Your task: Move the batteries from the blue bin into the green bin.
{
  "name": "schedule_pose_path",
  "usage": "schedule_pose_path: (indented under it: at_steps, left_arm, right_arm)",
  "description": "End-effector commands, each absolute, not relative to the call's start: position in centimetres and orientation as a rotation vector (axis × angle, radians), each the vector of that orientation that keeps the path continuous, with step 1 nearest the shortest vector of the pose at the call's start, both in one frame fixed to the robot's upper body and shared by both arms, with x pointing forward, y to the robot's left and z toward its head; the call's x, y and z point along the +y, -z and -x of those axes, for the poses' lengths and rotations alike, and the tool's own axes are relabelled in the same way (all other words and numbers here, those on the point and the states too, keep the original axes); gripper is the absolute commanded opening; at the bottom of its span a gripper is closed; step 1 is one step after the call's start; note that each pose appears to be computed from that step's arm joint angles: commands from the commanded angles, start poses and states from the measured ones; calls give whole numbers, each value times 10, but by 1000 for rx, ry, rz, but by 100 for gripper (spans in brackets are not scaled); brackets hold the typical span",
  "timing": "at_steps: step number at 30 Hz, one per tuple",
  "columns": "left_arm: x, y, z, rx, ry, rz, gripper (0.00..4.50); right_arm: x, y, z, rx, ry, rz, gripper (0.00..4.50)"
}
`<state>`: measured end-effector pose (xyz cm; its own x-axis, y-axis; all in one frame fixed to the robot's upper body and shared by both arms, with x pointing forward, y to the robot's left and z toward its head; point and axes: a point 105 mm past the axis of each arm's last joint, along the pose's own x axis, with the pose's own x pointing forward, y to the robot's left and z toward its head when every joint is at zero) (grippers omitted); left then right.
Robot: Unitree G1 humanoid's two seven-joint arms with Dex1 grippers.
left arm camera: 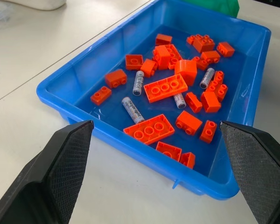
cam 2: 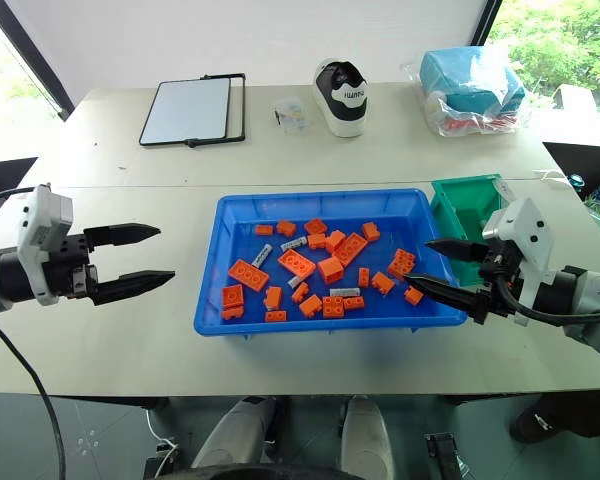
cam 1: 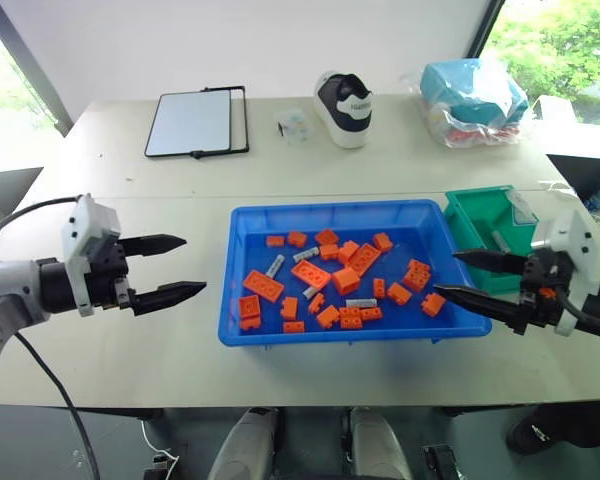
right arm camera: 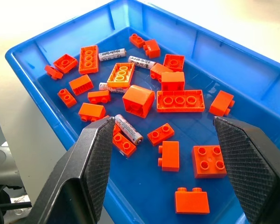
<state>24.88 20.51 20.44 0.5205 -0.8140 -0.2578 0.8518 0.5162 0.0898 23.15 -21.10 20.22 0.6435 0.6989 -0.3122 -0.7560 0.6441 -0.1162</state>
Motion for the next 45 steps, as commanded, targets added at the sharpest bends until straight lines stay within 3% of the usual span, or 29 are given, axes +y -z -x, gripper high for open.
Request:
schedule_pose_path:
  at_steps: [1,26,30,40,45]
  left_arm:
    - [204,-212,-247,173,1020,-239,450]
    - [192,-220,-249,165,1068,-243,450]
    - [186,-220,-248,162,1098,-242,450]
    - [181,-218,-243,201,1177,-288,450]
    - [180,-217,-238,207,1184,-295,450]
  right_arm:
    - [-211,-209,-231,209,-836,265,345]
    - [-205,-212,-246,208,-851,303,345]
    - [-185,-216,-256,216,-911,304,439]
    - [-76,-184,-281,280,-1121,313,439]
    - [-48,-162,-298,368,-1102,324,439]
